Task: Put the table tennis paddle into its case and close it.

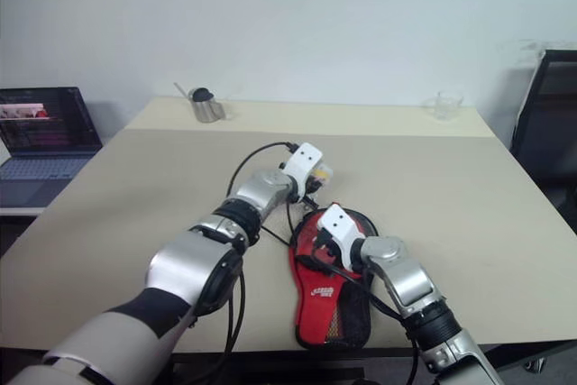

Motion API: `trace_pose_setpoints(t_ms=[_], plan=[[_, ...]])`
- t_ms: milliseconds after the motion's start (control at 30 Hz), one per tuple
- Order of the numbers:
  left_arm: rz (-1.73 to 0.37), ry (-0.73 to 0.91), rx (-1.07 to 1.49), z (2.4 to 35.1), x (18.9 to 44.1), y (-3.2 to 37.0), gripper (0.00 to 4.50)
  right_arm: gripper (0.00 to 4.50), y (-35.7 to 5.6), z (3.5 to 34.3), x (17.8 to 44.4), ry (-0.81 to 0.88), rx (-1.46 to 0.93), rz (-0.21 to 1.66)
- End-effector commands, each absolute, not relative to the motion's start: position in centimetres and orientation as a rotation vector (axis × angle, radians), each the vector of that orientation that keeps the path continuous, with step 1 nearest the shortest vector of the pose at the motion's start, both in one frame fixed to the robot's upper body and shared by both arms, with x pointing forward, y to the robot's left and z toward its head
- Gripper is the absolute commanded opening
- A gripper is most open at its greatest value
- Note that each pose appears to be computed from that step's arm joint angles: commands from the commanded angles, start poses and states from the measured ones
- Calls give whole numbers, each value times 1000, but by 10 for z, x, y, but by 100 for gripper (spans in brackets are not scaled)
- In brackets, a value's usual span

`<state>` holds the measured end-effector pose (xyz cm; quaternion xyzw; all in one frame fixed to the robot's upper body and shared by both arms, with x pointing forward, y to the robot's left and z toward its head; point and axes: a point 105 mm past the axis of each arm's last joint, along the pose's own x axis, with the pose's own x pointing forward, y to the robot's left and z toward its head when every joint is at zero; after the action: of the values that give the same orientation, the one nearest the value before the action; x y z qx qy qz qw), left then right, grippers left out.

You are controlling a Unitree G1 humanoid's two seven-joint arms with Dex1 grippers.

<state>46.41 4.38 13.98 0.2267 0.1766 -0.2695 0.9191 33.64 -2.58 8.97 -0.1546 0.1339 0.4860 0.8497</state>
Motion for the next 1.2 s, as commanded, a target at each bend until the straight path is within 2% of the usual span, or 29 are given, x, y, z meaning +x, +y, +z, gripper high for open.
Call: trace_pose_setpoints(t_ms=[33, 333, 467, 733, 1200], plan=[[-566, 270, 554, 161, 467, 26, 1, 450, -28, 64, 322, 405, -320, 1060], [-616, 175, 691, 166, 460, -9, 1, 450, -26, 66, 316, 412, -319, 1062], [-704, 71, 793, 173, 450, -36, 1, 450, -29, 66, 315, 416, -315, 1050], [-851, -9, 952, 154, 427, -73, 1, 450, -28, 66, 315, 415, -309, 1041], [-891, -74, 1034, 150, 414, -96, 1, 450, -24, 67, 317, 408, -302, 1036]])
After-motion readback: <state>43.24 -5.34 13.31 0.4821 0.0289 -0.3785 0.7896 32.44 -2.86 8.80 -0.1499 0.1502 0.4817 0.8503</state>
